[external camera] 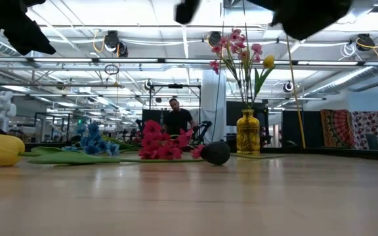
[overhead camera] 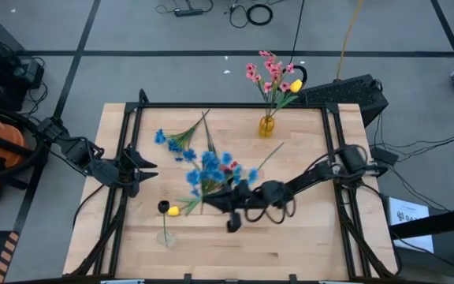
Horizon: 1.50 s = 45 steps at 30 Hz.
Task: Sort flowers into vase by color
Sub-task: Put the bottom blue flowers into the transparent vase
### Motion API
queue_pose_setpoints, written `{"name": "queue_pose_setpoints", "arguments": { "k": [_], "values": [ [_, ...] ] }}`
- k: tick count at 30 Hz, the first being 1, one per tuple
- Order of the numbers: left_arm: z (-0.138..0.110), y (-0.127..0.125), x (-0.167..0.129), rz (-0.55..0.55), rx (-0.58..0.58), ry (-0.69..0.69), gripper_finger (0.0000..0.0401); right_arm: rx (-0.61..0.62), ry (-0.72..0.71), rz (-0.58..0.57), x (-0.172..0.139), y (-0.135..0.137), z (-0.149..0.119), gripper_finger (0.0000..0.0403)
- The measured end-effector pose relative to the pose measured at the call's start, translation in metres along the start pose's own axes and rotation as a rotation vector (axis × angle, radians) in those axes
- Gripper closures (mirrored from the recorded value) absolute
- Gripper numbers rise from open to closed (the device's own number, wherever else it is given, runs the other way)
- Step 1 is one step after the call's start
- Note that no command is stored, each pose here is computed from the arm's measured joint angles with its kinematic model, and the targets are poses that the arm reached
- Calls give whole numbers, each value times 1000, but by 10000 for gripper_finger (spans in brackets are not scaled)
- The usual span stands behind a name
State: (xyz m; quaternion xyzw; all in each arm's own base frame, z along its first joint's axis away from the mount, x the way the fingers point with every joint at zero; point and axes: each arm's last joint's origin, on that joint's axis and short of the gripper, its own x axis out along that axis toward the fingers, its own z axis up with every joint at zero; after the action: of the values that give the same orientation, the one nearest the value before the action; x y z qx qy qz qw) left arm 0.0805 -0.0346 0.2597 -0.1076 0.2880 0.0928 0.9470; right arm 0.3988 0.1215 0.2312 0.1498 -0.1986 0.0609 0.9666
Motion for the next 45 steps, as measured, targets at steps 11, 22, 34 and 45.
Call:
{"name": "queue_pose_setpoints", "arguments": {
  "k": [11, 22, 34, 45],
  "values": [
    [0, 0, 0, -3, -3, 2, 258, -49, 31, 78, 60, 11, -44, 402],
    [-1, 0, 0, -17, 2, 15, 258, -55, 46, 145, 100, 16, -73, 402],
    [-1, -1, 0, -47, 0, 38, 258, -47, 234, 143, 110, 18, -82, 402],
    [-2, -2, 0, -74, -2, 57, 258, -29, 286, 127, 108, 17, -87, 387]
  ]
}}
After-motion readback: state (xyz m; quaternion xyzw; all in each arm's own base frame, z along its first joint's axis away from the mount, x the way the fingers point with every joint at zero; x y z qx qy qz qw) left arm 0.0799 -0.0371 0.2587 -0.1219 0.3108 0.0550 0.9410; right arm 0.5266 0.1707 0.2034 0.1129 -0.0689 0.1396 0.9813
